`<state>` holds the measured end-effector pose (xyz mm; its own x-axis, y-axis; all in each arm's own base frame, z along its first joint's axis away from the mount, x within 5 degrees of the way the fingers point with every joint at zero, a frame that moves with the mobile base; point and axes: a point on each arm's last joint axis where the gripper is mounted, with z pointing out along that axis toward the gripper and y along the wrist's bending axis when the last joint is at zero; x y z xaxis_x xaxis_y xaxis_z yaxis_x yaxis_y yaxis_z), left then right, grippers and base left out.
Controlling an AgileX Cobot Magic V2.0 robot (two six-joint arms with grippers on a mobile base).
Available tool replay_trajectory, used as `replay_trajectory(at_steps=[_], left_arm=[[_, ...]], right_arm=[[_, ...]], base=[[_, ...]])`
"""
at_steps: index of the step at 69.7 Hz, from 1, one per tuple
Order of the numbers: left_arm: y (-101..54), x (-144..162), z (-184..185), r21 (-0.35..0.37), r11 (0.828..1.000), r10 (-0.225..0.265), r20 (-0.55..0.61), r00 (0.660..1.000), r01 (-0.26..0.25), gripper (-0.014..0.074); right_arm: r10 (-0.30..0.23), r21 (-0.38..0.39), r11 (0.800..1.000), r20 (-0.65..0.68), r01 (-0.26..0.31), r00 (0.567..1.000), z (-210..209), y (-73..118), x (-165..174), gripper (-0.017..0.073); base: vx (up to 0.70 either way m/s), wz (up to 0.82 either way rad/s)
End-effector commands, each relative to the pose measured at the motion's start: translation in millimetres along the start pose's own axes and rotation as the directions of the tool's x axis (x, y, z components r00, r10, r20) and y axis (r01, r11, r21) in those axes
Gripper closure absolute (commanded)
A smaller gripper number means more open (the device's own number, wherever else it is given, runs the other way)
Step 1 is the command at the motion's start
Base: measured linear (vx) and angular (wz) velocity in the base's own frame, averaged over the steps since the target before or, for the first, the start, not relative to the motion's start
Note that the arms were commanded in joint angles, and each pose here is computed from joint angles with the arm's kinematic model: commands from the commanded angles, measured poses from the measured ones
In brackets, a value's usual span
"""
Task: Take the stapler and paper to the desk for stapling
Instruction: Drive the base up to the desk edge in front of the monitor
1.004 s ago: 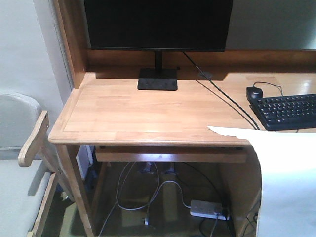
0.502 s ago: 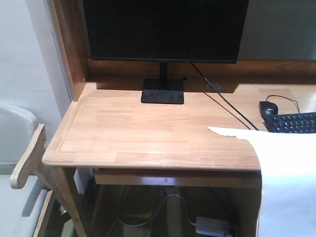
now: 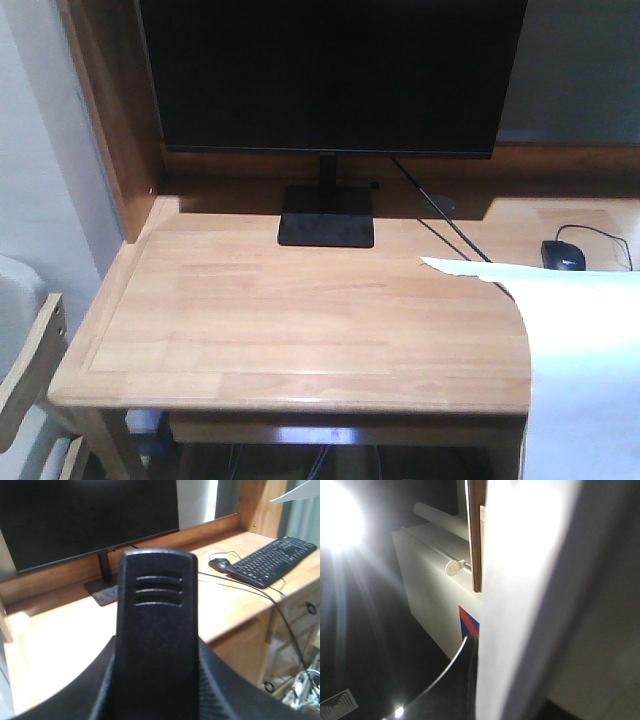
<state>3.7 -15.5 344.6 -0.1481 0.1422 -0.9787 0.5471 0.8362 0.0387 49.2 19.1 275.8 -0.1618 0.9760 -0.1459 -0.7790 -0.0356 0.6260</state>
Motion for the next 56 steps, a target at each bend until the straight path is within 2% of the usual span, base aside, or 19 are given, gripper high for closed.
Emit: replay_trajectory(at_steps=[1, 56], left_arm=[[1.2, -17.8, -2.8, -0.01, 1.0, -0.015, 0.129, 0.991, 0.016, 0.06], [1.2, -17.8, -2.8, -0.01, 1.0, -0.015, 0.129, 0.991, 0.016, 0.06]], right_arm=[[-0.023, -0.131, 0.991, -0.003, 0.022, 1.0, 3.9, 13.8, -0.3, 0.0564], [-0.023, -0.131, 0.991, -0.003, 0.022, 1.0, 3.9, 13.8, -0.3, 0.0564]], base=[[0.23, -0.05], [0.2, -0.03]])
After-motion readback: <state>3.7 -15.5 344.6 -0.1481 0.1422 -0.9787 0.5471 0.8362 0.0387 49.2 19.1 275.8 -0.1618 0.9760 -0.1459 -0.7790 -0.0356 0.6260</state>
